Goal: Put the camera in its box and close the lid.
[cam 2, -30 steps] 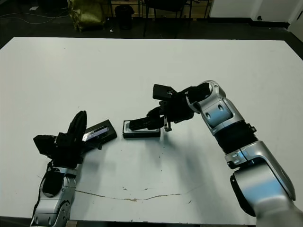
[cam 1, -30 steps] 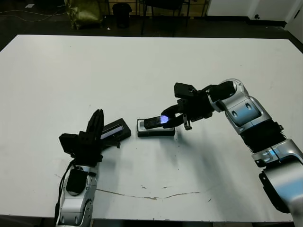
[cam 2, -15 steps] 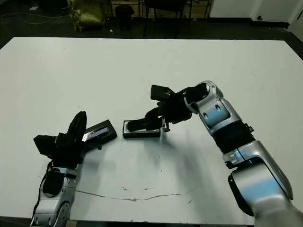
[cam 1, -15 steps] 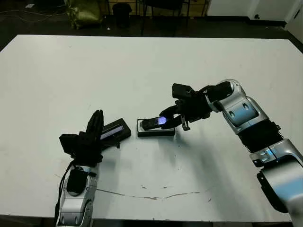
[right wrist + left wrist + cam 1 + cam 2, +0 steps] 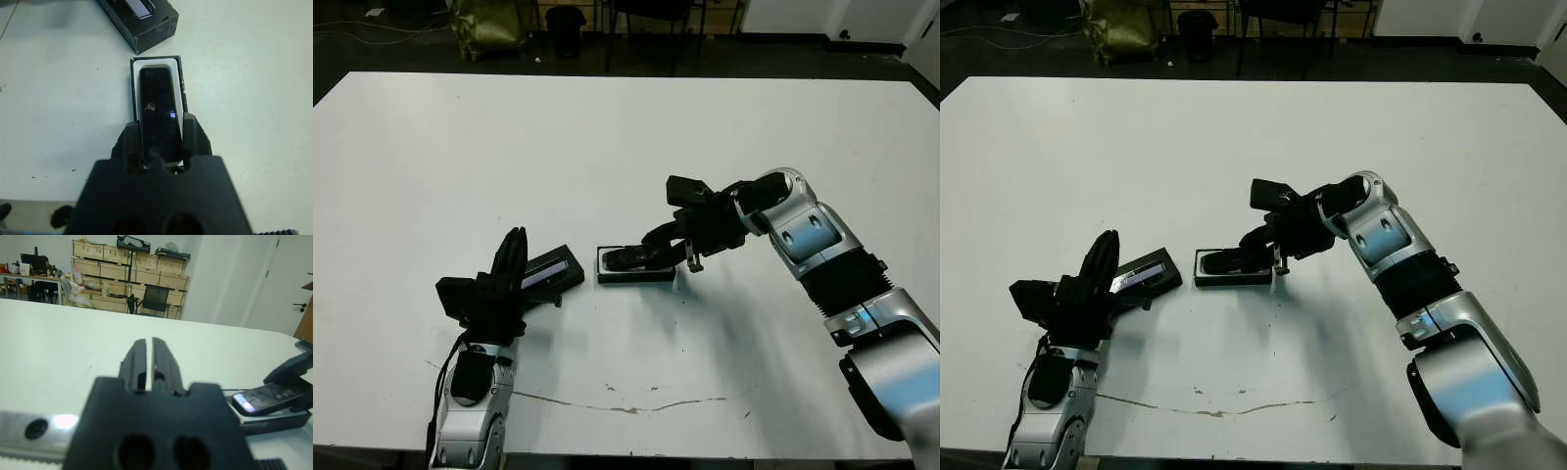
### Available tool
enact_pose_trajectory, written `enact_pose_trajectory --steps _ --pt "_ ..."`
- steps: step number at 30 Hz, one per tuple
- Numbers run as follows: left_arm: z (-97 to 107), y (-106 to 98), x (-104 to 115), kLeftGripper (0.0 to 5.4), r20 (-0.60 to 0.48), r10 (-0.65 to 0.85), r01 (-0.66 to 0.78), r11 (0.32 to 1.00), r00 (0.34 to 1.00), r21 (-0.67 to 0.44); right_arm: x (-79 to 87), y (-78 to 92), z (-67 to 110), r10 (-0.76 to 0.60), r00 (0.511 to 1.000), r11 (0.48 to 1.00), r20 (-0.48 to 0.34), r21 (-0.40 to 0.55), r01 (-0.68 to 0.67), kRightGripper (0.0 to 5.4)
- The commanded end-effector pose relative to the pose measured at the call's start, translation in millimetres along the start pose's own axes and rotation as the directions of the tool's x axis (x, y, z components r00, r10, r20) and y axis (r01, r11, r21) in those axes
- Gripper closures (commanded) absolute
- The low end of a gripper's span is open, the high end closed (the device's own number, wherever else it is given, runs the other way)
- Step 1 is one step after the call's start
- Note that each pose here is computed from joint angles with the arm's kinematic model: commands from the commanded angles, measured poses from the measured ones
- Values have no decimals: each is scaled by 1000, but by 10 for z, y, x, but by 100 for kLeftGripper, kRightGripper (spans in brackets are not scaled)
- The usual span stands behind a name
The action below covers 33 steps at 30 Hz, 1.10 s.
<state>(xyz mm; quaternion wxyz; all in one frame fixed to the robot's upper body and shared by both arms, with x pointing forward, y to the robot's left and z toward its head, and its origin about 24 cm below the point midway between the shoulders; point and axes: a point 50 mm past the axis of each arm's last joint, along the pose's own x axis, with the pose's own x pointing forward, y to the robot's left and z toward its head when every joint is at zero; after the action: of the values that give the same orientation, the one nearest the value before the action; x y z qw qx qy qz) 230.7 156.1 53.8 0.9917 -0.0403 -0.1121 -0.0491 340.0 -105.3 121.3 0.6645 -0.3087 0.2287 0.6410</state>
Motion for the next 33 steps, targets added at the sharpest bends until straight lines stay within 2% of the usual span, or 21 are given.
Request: enact_pose_trajectory --steps 1,7,33 --pt "-54 14 -42 540 -43 4 -4 1000 999 2 17 6 -28 7 1000 1000 -6 2 -7 487" --pt "-49 7 -42 540 -42 5 -5 1000 999 7 38 16 -24 6 1000 1000 5 -26 -6 487" --pt "-61 6 -52 540 -40 5 -5 1000 999 0 181 40 -50 28 998 999 48 -21 -27 488"
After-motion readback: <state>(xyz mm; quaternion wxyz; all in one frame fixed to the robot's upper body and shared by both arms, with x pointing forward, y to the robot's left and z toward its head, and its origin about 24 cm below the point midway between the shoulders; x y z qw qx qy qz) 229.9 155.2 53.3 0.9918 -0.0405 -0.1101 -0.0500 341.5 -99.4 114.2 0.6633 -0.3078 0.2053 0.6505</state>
